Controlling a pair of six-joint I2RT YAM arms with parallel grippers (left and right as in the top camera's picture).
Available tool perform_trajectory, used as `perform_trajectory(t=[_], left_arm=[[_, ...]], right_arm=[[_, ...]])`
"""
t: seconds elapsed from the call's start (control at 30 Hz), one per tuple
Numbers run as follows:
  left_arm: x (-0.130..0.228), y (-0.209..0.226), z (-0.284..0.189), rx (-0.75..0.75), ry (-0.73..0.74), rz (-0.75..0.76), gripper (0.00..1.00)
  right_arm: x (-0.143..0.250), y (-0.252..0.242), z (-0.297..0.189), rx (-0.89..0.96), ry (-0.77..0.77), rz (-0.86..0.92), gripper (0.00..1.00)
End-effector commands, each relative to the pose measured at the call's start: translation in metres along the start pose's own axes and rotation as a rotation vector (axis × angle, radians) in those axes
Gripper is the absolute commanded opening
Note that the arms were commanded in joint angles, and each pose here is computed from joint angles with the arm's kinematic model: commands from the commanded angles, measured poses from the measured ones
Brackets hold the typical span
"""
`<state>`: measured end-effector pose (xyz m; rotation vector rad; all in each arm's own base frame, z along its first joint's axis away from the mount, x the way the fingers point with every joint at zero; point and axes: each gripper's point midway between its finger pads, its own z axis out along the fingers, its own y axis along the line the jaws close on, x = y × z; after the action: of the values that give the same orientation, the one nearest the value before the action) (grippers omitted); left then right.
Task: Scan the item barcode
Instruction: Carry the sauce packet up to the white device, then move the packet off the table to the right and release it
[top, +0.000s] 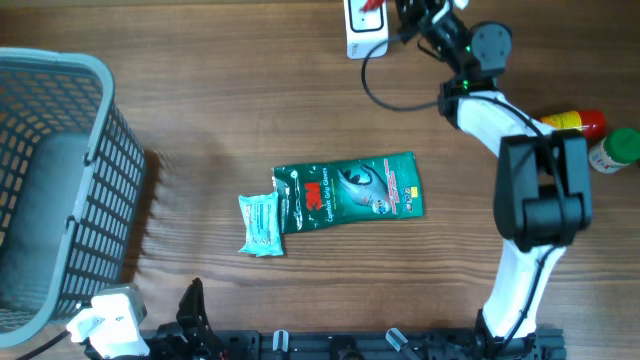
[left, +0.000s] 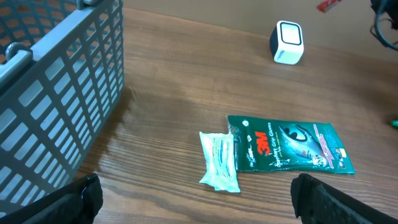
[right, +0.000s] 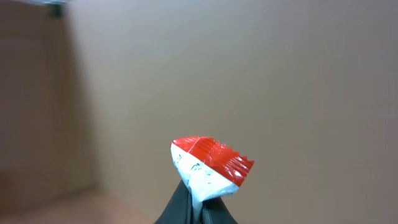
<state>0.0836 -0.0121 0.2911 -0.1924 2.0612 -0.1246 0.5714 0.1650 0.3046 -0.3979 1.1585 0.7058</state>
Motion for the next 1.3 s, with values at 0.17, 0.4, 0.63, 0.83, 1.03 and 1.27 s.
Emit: perform_trajectory(t=[0.17,0.4,0.63,0.83,1.03,1.27], left_arm=[[0.000,-0.001,0.001,0.003,-0.001,-0.001,1.00],[0.000,-0.001,0.001,0.003,-0.001,-0.001,1.00],[0.000,-0.001,0.001,0.003,-0.001,-0.001,1.00],[0.000,-0.001,0.001,0.003,-0.001,-0.001,1.00],[0.000,-0.001,0.001,0.003,-0.001,-0.001,1.00],[0.000,-0.001,0.001,0.003,-0.001,-0.001,1.00]], right_arm=[[-0.005,-0.054,0.048,0.578,-0.046,-0.284,0.05],[0.030,-0.034,0.065,0.577,0.100,-0.691,0.05],[0.102,-0.017,0.071,0.507,0.238,-0.935,0.05],[0.126,-0.020,0.065,0.509,0.283,-0.930,0.05],[0.165,-0.019,0.060,0.465,0.417,-0.837,0.04],[0.187,-0.022,0.052,0.452,0.521,-0.830,0.04]])
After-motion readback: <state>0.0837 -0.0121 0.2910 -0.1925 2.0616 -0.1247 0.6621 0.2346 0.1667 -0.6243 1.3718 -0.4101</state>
